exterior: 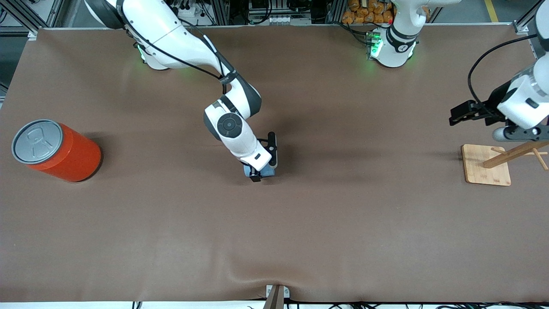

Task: Flip cup
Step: 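Carry the cup to mid-table with the right gripper while the left gripper approaches, then lay the cup on its side, open the right gripper and withdraw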

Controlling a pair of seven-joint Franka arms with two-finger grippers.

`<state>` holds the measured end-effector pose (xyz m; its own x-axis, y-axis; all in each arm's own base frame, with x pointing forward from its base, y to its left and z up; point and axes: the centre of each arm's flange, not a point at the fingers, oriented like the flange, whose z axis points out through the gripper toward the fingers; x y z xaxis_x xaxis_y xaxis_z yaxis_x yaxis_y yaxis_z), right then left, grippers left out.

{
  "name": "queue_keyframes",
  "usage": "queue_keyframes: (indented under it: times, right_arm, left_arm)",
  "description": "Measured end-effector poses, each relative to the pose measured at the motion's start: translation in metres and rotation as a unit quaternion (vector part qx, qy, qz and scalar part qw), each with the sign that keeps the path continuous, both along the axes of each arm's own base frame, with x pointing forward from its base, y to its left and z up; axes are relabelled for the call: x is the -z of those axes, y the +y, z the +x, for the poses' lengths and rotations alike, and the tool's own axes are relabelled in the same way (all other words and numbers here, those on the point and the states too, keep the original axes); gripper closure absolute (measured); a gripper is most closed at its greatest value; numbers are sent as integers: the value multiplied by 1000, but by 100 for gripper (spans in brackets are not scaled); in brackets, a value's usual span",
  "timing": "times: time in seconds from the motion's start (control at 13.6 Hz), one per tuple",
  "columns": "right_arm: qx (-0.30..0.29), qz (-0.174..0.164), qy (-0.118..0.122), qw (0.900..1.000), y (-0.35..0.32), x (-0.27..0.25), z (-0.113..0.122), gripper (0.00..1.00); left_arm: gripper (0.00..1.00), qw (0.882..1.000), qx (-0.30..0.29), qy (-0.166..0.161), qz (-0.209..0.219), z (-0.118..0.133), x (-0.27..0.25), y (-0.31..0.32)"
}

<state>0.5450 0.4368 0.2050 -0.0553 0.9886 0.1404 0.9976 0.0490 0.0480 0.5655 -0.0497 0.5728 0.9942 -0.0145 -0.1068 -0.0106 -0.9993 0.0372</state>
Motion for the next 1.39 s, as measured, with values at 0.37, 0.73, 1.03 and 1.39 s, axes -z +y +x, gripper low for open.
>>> queue_keyframes:
  times: [0.37, 0.73, 1.03, 1.39]
  right_arm:
    - [14, -7, 5, 1000, -1, -30, 6, 0]
    - [72, -16, 19, 997, -12, -124, 6, 0]
    - [159, -51, 62, 984, -91, -190, 42, 0]
    - [269, -53, 77, 959, -242, -263, 88, 0]
  left_arm:
    - [0, 999, 27, 41, -11, 7, 37, -35]
    - [0, 983, -3, 90, -158, 19, 71, -63]
    - [0, 962, -23, 110, -248, 36, 108, -96]
    - [0, 928, -52, 136, -343, 56, 179, -143]
